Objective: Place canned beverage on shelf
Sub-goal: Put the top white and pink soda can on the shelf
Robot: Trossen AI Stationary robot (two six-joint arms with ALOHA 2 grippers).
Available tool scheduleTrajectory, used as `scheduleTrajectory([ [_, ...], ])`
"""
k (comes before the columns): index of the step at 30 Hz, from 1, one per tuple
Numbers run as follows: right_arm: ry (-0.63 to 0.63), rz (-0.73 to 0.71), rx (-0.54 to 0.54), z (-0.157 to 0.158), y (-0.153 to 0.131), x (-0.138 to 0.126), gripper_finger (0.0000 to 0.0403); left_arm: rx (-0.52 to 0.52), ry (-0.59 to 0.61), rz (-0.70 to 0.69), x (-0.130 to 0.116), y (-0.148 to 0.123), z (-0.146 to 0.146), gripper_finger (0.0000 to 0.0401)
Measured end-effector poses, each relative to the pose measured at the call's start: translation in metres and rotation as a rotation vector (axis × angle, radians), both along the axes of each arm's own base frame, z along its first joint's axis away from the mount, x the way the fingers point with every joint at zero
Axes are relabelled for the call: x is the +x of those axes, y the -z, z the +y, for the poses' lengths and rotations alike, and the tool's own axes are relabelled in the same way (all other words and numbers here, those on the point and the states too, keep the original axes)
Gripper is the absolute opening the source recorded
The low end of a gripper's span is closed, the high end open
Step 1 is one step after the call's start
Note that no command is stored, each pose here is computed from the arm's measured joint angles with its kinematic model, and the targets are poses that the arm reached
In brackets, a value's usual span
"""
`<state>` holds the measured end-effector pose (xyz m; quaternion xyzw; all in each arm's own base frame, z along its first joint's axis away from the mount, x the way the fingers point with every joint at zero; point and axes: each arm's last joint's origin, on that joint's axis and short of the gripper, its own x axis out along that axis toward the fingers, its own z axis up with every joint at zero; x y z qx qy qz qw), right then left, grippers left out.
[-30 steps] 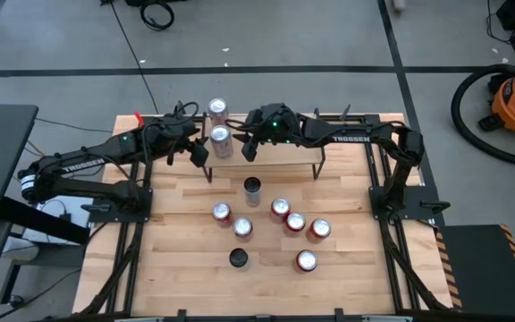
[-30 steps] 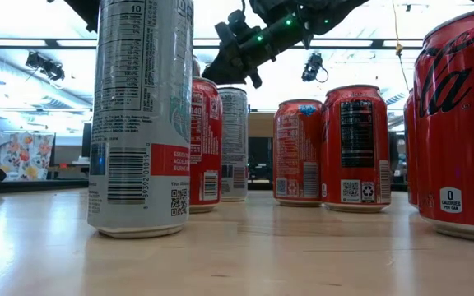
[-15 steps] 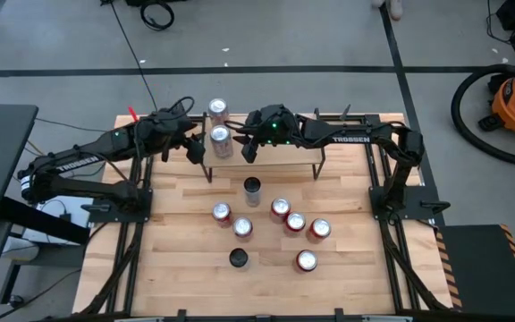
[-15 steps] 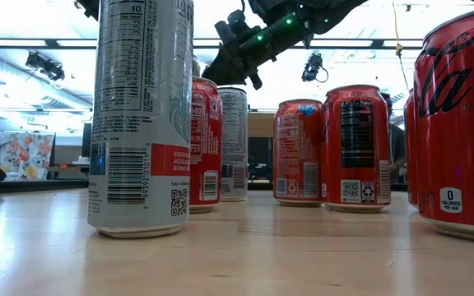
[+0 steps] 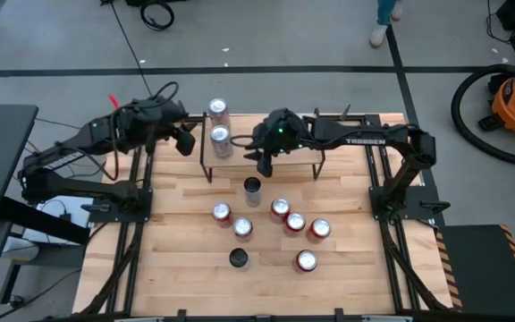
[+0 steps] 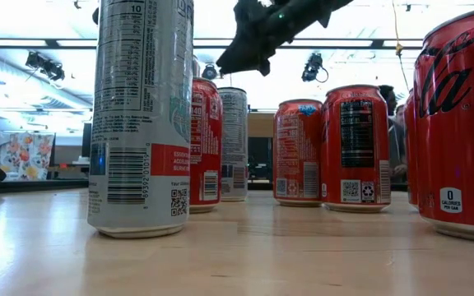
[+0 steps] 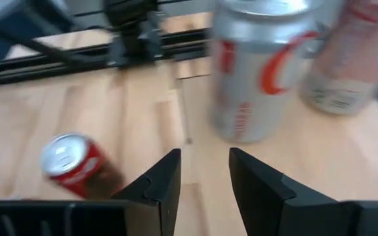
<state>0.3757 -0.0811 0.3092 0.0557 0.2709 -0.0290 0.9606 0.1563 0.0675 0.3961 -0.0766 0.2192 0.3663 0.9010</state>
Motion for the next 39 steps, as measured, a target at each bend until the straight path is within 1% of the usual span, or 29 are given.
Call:
scheduleTrajectory([
  [3,-0.076,0.012,0.015,0.013,0.001,0.001,0.0153,-0.003,-0.003,-0.011,-0.001,-0.003,0.0,0.0198],
  [6,-0.132,0.03,-0.022,0.031,0.003,0.003,0.0181,-0.023,-0.017,-0.028,-0.001,-0.002,0.0,0.0198],
  [11,-0.18,0.072,-0.057,0.055,0.008,0.006,0.0237,-0.043,-0.029,-0.043,-0.001,-0.002,0.0,0.0198],
  [14,-0.194,0.134,-0.062,0.064,0.018,0.007,0.0258,-0.044,-0.031,-0.051,-0.001,-0.003,0.0,0.0198],
  [18,-0.183,0.163,-0.124,0.071,0.026,0.011,0.0268,-0.051,-0.036,-0.061,0.0,-0.003,0.0,0.0198],
  [21,-0.191,0.161,-0.133,0.073,0.03,0.015,0.0272,-0.059,-0.039,-0.064,-0.001,-0.004,-0.001,0.0198],
  [26,-0.18,0.198,-0.142,0.071,0.042,0.02,0.0282,-0.047,-0.034,-0.104,-0.005,-0.017,-0.002,0.0198],
  [32,-0.161,0.194,-0.195,0.07,0.043,0.022,0.0298,-0.035,-0.029,-0.128,-0.011,-0.031,-0.004,0.0198],
  [37,-0.166,0.21,-0.187,0.067,0.047,0.023,0.0307,-0.042,-0.029,-0.103,-0.014,-0.031,-0.005,0.0198],
  [39,-0.167,0.242,-0.184,0.067,0.053,0.023,0.0311,-0.042,-0.026,-0.091,-0.014,-0.03,-0.005,0.0198],
])
